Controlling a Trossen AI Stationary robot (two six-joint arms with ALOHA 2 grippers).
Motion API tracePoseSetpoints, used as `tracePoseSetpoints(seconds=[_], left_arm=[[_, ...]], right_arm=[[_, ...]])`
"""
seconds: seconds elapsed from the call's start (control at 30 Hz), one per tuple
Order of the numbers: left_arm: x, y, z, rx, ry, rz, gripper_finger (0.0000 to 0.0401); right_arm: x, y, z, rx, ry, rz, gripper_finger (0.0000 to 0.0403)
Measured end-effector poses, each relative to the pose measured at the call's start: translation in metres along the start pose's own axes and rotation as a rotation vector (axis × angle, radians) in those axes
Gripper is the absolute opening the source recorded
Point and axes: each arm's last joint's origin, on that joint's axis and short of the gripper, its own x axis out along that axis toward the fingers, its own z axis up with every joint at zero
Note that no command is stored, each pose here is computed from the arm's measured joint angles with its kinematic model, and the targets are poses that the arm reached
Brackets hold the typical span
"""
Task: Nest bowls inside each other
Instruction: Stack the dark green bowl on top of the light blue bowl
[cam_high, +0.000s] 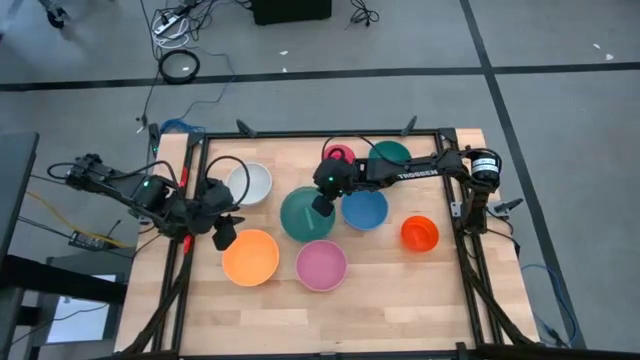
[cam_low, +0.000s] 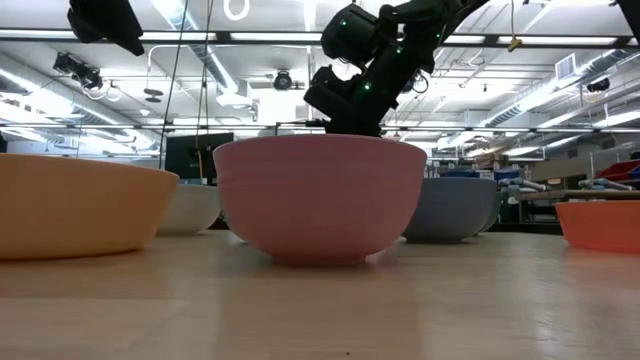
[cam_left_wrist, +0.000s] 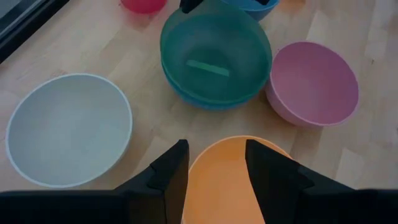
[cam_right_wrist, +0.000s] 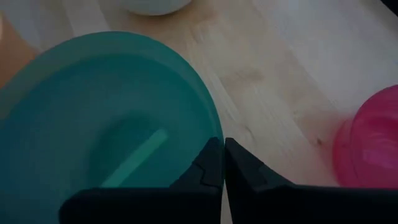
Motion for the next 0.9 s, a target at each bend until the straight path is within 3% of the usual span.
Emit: tracePoseSetpoints(seconds=[0.57,0.9], left_arm=[[0.000,-0.002,0.002,-0.012,-0.017,-0.017,0.0168],[0.007,-0.006,-0.004,0.020,0.048,0.031,0.0168]], right_arm=[[0.000,0.000,0.000,-0.013,0.001,0.019,0.0006],[-0.004,0.016,-0.002,-0.041,0.000,0.107,0.0111]])
